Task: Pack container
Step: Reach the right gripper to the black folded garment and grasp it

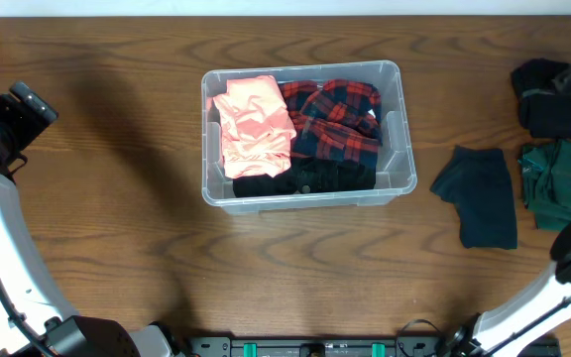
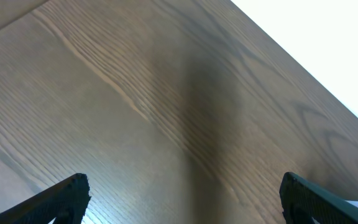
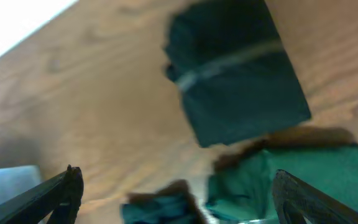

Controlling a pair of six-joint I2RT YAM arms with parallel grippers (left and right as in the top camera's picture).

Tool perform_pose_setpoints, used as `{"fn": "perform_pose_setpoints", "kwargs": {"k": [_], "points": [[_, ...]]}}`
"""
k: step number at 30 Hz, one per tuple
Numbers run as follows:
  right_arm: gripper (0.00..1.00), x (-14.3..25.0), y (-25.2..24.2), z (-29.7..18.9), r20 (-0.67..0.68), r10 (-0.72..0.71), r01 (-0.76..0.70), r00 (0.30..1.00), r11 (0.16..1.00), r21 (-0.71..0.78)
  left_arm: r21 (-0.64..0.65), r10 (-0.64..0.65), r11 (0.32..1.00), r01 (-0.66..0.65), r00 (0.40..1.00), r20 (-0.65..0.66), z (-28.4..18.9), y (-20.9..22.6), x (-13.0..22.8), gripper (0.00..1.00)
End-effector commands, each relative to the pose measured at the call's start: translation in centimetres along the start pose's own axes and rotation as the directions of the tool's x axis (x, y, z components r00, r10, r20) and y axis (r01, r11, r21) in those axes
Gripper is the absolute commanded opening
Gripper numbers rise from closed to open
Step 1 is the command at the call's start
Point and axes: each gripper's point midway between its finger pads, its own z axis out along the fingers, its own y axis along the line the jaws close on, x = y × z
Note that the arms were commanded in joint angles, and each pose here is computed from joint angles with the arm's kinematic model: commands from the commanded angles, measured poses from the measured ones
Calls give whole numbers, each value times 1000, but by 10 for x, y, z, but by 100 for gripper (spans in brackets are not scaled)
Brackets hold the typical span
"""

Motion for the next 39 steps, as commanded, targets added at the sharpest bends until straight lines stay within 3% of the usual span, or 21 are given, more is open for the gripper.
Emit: {"fn": "perform_pose_setpoints", "kwargs": {"k": [1,15,24,39], "points": [[95,5,-22,11,-22,-7,7,1000,999,-35,7,7,1000,-7,1000,-4,2,0,0,98],[95,-1,-87,56,56,-59,68,997,981,-180,7,7,1000,-7,1000,-3,2,0,0,98],[94,2,-90,106,100,-81,107,992,950,-293,7,7,1000,-7,1000,-3,2,0,0,98],[88,-8,-95,141,157,-52,97,986,950,-298,7,7,1000,-7,1000,-4,2,0,0,98]]}}
